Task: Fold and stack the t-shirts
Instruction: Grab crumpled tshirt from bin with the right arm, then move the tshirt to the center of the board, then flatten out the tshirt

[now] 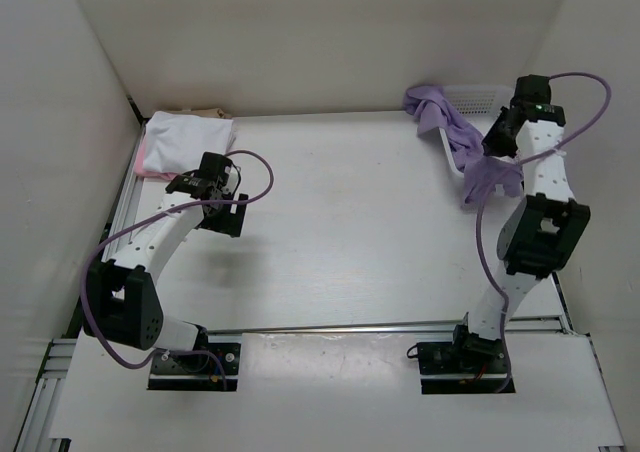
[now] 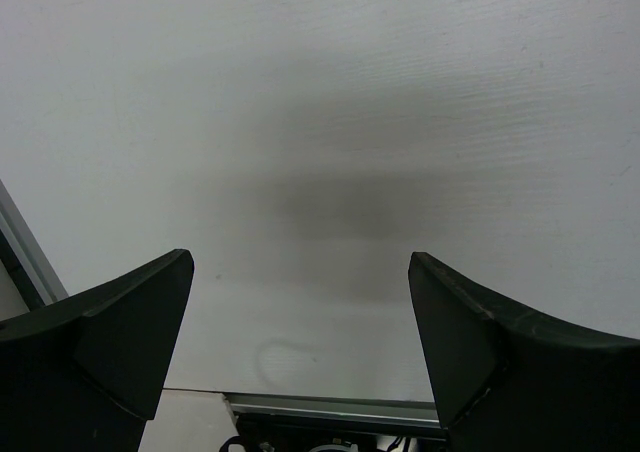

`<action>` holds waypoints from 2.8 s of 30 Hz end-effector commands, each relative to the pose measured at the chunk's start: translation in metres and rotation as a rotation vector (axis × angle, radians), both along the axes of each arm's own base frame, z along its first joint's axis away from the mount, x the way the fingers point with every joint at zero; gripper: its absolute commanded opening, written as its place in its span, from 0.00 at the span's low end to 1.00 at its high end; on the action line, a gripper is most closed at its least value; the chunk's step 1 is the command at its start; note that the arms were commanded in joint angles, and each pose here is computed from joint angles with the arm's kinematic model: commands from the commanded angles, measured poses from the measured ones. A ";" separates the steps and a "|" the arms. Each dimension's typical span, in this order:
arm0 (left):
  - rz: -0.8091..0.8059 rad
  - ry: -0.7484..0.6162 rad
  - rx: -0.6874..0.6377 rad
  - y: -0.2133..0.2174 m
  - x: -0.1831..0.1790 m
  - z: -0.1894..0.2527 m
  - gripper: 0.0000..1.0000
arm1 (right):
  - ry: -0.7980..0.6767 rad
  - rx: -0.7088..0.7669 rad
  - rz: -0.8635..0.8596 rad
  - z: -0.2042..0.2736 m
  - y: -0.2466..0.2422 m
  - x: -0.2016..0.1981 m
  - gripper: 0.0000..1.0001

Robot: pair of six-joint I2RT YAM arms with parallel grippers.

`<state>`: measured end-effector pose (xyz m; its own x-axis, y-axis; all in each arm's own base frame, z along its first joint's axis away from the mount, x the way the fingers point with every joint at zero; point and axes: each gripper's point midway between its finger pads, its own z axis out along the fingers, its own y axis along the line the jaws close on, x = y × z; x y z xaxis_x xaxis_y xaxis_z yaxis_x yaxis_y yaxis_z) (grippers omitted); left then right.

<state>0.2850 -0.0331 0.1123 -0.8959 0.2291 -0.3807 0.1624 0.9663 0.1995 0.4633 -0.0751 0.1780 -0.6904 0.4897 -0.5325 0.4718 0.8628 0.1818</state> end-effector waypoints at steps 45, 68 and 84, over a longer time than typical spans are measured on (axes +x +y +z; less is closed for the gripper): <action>0.034 -0.247 0.123 -0.010 0.080 0.087 1.00 | -0.084 0.045 0.254 0.035 0.265 0.004 0.65; -0.966 0.320 -0.130 -0.258 -0.165 -0.103 0.55 | 0.280 -0.042 0.046 -0.133 0.138 -0.149 0.65; -0.105 0.057 -0.171 -0.052 0.022 -0.003 0.68 | 0.385 0.055 0.156 -0.169 0.167 -0.201 0.03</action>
